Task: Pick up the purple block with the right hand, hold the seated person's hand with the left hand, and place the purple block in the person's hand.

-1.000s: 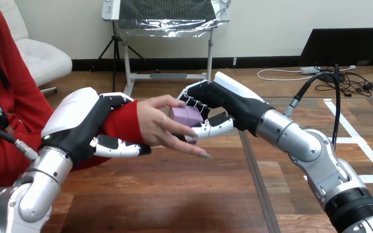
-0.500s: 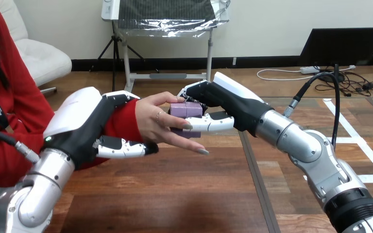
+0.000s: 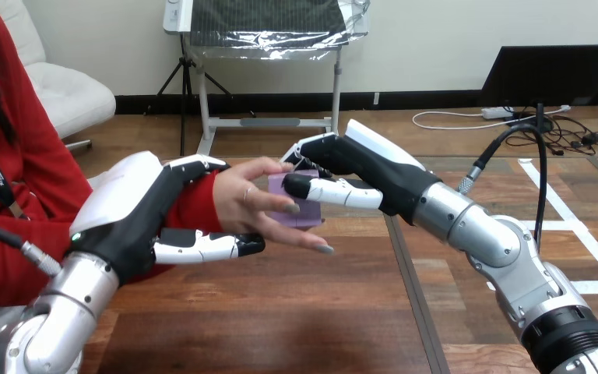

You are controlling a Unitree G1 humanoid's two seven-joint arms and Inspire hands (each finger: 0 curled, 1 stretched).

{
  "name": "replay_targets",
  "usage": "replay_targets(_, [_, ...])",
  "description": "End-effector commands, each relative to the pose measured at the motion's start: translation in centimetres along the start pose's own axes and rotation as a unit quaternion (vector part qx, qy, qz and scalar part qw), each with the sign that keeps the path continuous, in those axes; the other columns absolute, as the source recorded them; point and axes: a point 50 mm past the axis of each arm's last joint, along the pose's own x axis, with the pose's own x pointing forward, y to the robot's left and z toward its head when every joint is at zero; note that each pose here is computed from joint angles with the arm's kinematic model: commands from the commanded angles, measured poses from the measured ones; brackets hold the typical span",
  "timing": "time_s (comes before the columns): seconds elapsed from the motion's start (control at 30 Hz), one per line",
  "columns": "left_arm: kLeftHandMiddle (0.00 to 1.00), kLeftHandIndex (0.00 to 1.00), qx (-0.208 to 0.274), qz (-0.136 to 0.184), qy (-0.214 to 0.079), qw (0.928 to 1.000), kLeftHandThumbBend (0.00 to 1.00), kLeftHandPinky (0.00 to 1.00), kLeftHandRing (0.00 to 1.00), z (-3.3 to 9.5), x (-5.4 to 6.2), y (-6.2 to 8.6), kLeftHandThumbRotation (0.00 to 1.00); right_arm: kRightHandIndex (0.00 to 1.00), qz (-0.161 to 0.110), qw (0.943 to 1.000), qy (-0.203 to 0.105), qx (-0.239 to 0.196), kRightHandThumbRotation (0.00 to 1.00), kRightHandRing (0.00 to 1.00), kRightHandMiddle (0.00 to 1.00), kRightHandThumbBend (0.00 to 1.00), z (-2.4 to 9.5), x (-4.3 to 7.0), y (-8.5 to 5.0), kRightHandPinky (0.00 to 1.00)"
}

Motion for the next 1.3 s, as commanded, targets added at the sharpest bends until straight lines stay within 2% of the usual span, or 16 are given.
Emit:
replay_targets(0.0, [0.74,0.76,-0.014,0.014,-0.022,0.9996,1.00,0.60,0.70,1.0,0.0,0.7,0.68,0.62,-0.032,0.9994,-0.013,-0.002,1.00,0.59,0.60,0.91,0.4,-0.2,-2.2,0.56])
replay_targets(0.3, [0.75,0.77,-0.034,0.012,-0.019,0.9992,1.00,0.59,0.71,0.8,-0.6,0.4,0.75,0.63,-0.029,0.9995,-0.010,0.007,1.00,0.60,0.61,0.92,0.0,-0.5,-2.4,0.56])
replay_targets(0.6, [0.74,0.77,-0.060,0.021,-0.021,0.9978,1.00,0.58,0.70,0.7,-1.2,0.0,0.77,0.65,-0.026,0.9996,-0.005,0.007,1.00,0.61,0.63,0.94,-0.4,-1.0,-2.6,0.55])
replay_targets(0.73, [0.74,0.77,-0.061,0.030,-0.022,0.9974,1.00,0.58,0.70,0.6,-1.6,-0.3,0.80,0.65,-0.028,0.9995,-0.002,0.013,1.00,0.62,0.64,0.95,-0.6,-1.2,-2.6,0.56])
replay_targets(1.0, [0.74,0.77,-0.063,0.051,-0.023,0.9964,1.00,0.58,0.70,0.2,-2.3,-1.0,0.92,0.66,-0.032,0.9992,0.004,0.023,1.00,0.63,0.65,0.95,-1.1,-1.7,-2.6,0.56])
replay_targets(1.27, [0.76,0.78,-0.050,0.084,-0.021,0.9950,1.00,0.59,0.71,-0.2,-3.2,-2.0,0.99,0.70,-0.047,0.9971,0.007,0.060,1.00,0.65,0.69,0.94,-1.6,-2.6,-2.4,0.57])
